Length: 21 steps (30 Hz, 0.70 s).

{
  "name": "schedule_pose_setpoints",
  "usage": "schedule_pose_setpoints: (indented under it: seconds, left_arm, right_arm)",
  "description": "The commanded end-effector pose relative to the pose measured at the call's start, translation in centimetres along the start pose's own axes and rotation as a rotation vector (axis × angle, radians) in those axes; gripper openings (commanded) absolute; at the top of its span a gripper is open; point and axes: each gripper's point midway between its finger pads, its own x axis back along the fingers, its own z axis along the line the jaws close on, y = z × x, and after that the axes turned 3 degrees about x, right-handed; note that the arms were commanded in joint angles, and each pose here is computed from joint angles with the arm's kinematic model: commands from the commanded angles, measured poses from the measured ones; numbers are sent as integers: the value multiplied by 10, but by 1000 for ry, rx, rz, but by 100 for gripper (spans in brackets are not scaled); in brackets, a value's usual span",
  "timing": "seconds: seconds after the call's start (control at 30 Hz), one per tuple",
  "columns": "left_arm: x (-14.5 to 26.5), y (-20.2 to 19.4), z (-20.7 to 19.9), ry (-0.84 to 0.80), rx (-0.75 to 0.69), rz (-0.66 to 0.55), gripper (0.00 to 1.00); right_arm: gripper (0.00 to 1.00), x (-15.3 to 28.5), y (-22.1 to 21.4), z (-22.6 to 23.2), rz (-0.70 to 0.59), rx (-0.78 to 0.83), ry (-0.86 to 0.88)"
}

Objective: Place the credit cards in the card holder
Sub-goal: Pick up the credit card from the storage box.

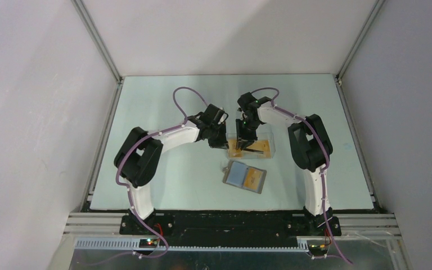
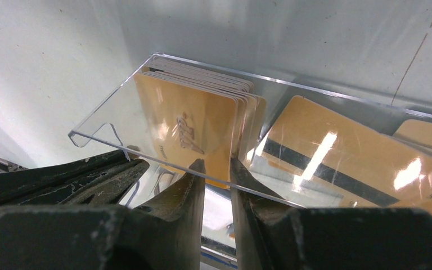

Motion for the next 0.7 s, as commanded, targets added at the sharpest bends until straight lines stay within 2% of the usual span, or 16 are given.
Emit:
schedule_pose_setpoints:
  seconds: [0.0,0.17,0.43,0.67]
  left_arm:
    - [-4,2,10,41,-21,-6,0]
    - [-4,2,9,41,-20,-5,0]
    - [-6,1,10,42,-18,1,0]
    - [-7,0,11,44,-17,5,0]
  right_arm:
    - [27,-3,8,3,-19,-10,11]
    - [28,-4,8,5,-22,-8,13]
    - [26,11,9,32,-52,-1,155]
    - [25,24,9,39,-73,-7,190]
